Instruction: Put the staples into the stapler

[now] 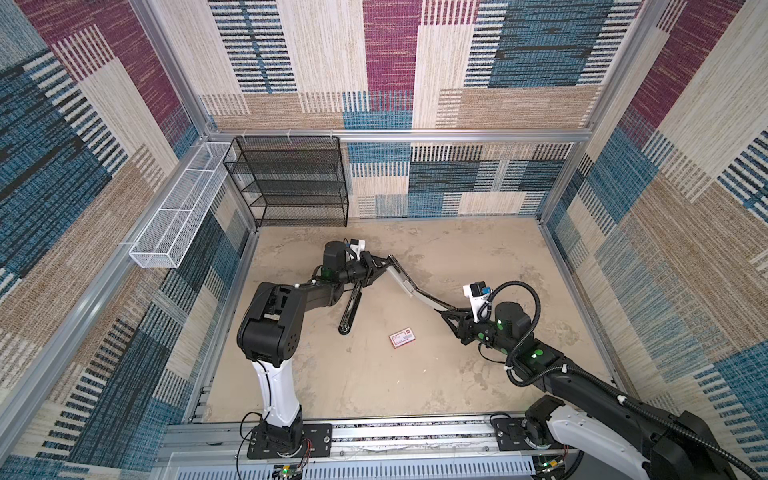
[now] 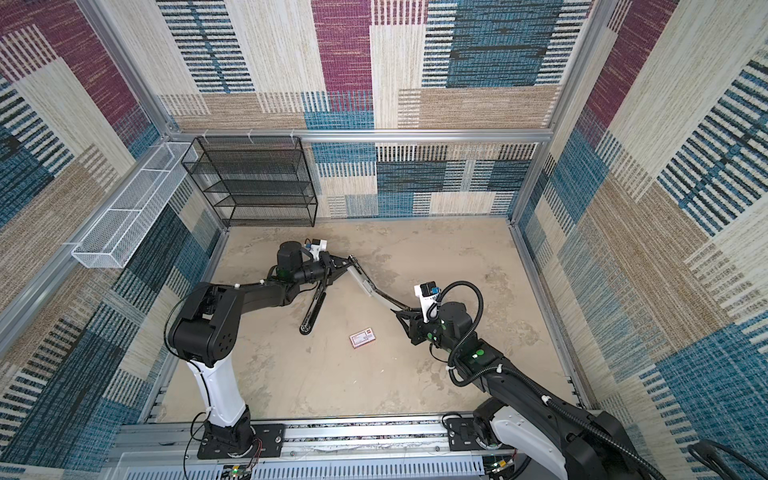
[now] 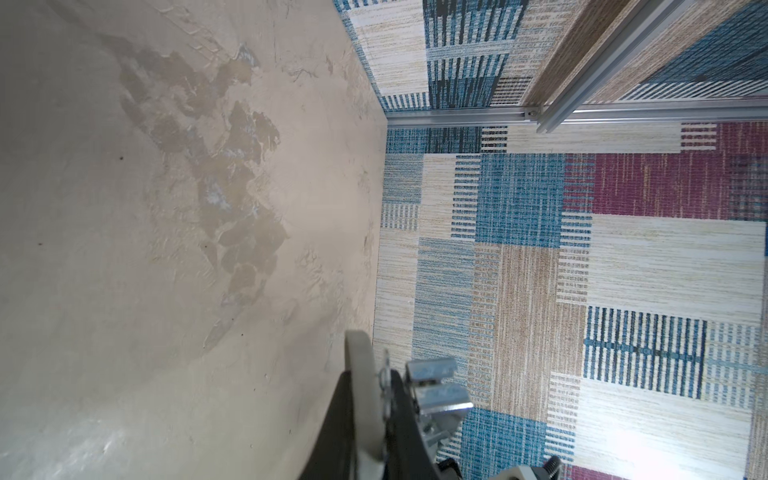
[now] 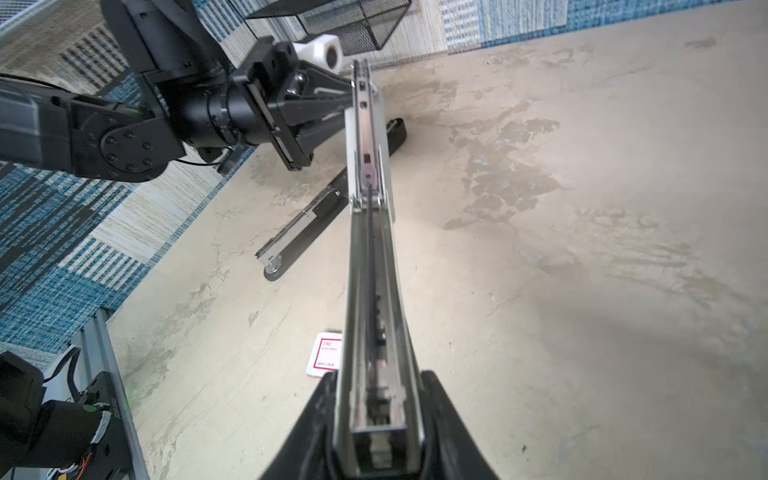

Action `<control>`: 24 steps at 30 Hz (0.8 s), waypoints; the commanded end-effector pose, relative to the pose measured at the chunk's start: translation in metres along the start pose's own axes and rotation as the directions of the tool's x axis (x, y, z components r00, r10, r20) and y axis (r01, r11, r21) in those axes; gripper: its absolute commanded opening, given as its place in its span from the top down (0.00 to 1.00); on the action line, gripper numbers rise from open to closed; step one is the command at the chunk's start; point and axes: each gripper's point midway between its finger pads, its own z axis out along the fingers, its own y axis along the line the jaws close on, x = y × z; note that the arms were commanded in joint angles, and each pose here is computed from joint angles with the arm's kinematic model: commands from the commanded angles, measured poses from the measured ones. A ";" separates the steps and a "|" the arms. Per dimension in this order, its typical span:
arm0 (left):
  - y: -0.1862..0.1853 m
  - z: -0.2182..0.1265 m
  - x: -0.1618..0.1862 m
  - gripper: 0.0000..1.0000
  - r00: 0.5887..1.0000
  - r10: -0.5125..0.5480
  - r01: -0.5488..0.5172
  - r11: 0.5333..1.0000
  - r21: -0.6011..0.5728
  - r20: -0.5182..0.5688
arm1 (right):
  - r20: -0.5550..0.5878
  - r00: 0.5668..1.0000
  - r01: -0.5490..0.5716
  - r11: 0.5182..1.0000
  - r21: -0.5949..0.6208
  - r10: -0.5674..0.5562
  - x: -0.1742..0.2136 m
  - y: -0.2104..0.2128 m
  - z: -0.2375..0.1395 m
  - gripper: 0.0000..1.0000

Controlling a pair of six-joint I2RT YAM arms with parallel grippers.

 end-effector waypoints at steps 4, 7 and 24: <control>-0.021 -0.008 -0.021 1.00 0.992 0.064 -0.071 0.995 0.067 0.109 | -0.022 0.999 -0.041 0.998 0.039 0.042 0.007 -0.007 -0.001 0.53; -0.020 -0.006 -0.017 1.00 0.993 0.066 -0.073 0.995 0.070 0.100 | -0.008 0.999 -0.037 0.998 0.052 0.037 0.000 -0.007 -0.002 0.50; -0.013 0.051 0.048 1.00 0.997 0.060 -0.053 0.992 0.114 -0.056 | -0.021 0.999 0.036 0.986 0.160 -0.033 -0.053 -0.017 0.050 0.35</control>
